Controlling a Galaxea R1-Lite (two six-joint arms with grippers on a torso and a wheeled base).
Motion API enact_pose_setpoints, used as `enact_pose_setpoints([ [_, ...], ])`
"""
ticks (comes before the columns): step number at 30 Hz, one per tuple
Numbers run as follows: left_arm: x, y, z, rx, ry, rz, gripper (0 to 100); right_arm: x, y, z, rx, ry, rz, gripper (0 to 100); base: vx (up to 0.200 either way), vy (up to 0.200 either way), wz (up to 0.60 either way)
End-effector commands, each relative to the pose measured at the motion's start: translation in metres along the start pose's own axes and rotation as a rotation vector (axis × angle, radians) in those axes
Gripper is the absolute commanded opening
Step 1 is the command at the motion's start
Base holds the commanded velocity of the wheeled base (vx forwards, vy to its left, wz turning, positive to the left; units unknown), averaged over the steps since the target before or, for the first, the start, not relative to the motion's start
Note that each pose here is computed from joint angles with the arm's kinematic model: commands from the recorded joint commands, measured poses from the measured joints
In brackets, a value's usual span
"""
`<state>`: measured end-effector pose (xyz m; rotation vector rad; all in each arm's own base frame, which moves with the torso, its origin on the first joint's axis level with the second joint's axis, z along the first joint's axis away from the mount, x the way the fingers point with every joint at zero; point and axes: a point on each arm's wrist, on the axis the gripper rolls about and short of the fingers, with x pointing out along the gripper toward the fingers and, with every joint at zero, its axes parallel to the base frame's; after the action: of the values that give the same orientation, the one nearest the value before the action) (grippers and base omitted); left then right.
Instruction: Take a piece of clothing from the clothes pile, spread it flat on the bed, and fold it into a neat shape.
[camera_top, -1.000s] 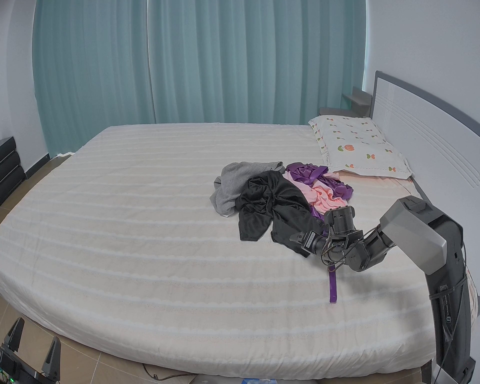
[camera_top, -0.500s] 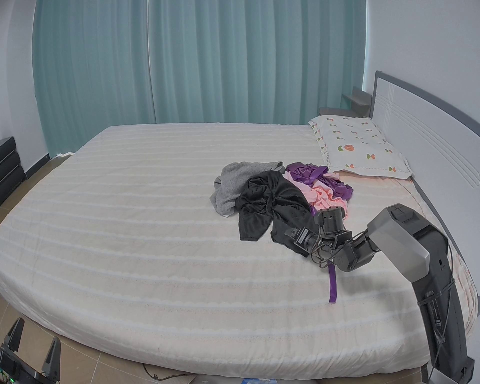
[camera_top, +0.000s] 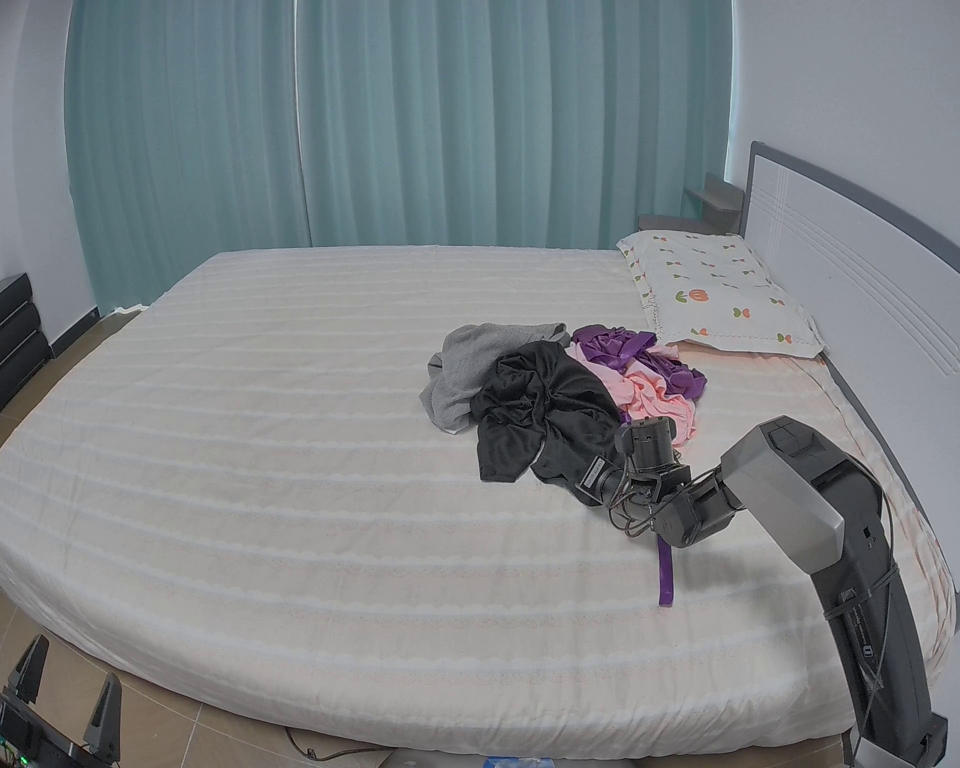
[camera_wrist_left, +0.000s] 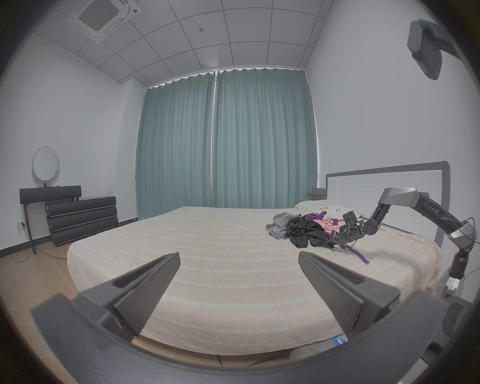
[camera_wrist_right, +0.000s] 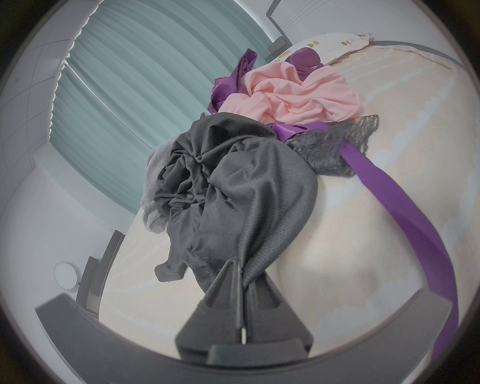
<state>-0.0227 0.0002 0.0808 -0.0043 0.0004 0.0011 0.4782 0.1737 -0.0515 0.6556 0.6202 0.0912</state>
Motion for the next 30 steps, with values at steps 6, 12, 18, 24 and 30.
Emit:
enact_pose_setpoints([
  [6, 0.0, 0.0, -0.005, 0.0, 0.004, 0.0, 100, -0.054, 0.021, 0.02, 0.127, 0.018, 0.025, 0, 0.0, 0.0, 0.0],
  [12, 0.0, 0.0, -0.005, 0.0, 0.003, 0.0, 100, -0.106, 0.03, 0.026, 0.171, 0.068, 0.101, 0, 0.0, 0.0, 0.0],
  [18, 0.0, 0.0, -0.005, 0.0, 0.004, 0.0, 100, -0.173, 0.025, 0.013, 0.143, 0.007, 0.232, 0, 0.0, 0.0, 0.0],
  [24, 0.0, 0.0, -0.005, 0.0, 0.003, 0.0, 100, -0.228, 0.034, 0.009, 0.058, -0.071, 0.357, 0, 0.0, 0.0, 0.0],
  [30, 0.0, 0.0, -0.005, 0.003, 0.001, -0.006, 100, -0.273, 0.068, 0.034, 0.019, -0.192, 0.523, 0, 0.0, 0.0, 0.0],
])
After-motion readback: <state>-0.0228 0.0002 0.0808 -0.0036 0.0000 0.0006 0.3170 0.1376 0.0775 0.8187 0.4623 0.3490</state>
